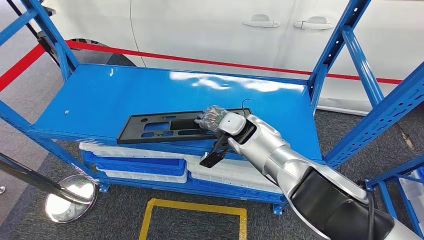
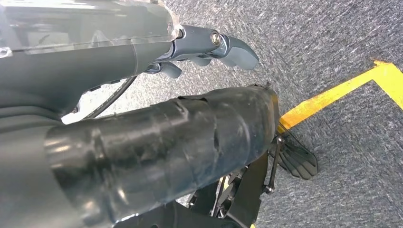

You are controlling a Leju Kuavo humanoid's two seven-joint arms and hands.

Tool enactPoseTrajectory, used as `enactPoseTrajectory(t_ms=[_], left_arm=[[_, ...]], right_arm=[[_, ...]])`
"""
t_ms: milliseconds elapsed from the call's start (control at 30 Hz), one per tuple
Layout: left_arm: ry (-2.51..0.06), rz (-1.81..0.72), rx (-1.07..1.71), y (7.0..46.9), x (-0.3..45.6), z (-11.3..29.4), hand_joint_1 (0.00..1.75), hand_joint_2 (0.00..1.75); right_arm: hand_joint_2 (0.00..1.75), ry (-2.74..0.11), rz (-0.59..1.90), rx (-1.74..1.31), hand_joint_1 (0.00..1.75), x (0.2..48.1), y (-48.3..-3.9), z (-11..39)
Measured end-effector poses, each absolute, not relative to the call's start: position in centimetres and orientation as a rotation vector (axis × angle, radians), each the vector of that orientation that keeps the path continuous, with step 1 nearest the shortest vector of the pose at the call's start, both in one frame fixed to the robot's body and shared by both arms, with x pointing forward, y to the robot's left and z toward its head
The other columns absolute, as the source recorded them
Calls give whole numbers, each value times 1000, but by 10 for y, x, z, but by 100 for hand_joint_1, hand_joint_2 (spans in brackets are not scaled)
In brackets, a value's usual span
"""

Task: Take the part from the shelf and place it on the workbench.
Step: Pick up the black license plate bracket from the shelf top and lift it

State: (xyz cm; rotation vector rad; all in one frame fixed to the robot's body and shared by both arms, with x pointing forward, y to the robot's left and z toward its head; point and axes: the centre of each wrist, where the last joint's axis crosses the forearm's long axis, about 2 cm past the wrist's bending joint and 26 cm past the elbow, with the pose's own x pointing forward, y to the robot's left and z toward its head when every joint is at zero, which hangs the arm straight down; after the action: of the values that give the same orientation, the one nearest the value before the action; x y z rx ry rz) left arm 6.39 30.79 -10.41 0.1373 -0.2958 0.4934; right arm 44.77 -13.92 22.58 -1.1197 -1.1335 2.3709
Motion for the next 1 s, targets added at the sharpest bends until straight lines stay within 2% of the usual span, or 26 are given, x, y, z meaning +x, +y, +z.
enactPoseTrajectory(t_ms=[100, 133, 1000], left_arm=[[-296, 493, 137, 308, 64, -104, 0, 0], [-296, 493, 137, 308, 64, -104, 0, 0], [-339, 465, 91, 313, 61, -106, 0, 0]], right_arm=[[175, -1133, 2371, -1119, 168, 448, -139, 226], [175, -1133, 2372, -1119, 175, 448, -139, 225], [175, -1229, 2326, -1156, 175, 446, -138, 227]])
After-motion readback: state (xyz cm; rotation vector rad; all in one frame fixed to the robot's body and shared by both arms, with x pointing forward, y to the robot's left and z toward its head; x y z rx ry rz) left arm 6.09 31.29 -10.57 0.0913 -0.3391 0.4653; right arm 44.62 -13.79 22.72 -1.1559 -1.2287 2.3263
